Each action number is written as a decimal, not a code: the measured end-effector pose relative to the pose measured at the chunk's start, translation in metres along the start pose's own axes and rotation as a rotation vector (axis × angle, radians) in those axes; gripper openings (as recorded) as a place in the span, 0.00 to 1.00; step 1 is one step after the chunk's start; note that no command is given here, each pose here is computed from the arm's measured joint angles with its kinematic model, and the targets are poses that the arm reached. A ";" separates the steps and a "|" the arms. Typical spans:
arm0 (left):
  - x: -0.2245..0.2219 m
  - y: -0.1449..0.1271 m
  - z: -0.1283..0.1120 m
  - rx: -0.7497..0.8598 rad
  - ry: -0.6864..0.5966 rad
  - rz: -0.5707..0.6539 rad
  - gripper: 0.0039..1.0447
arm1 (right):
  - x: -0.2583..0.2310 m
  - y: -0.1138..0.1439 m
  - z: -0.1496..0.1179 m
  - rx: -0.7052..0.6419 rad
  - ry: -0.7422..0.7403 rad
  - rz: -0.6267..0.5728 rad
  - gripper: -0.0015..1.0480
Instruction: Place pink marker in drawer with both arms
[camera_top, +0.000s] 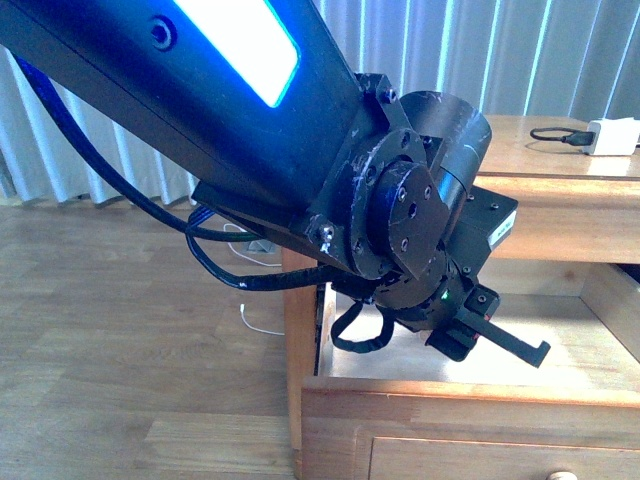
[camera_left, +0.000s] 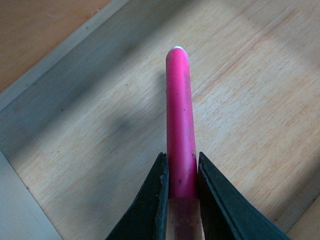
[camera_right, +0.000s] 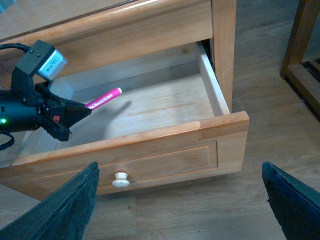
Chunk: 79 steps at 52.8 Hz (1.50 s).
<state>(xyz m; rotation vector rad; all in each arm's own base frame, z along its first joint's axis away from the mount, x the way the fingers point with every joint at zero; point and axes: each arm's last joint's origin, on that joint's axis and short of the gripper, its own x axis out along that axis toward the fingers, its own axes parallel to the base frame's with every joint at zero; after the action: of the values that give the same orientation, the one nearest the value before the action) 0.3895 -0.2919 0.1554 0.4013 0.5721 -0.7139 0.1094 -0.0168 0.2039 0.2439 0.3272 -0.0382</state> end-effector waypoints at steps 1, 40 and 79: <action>0.001 0.000 0.000 0.000 0.001 0.001 0.13 | 0.000 0.000 0.000 0.000 0.000 0.000 0.92; -0.041 0.014 -0.014 0.027 -0.053 0.080 0.91 | 0.000 0.000 0.000 0.000 0.000 0.000 0.92; -0.267 0.055 -0.059 -0.190 -0.412 0.498 0.94 | 0.000 0.000 0.000 0.000 0.000 0.000 0.92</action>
<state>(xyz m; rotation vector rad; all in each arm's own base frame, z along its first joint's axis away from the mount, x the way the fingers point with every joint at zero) 0.2441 -0.0906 0.2817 0.1958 0.1337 -0.2450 0.1094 -0.0168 0.2039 0.2435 0.3272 -0.0381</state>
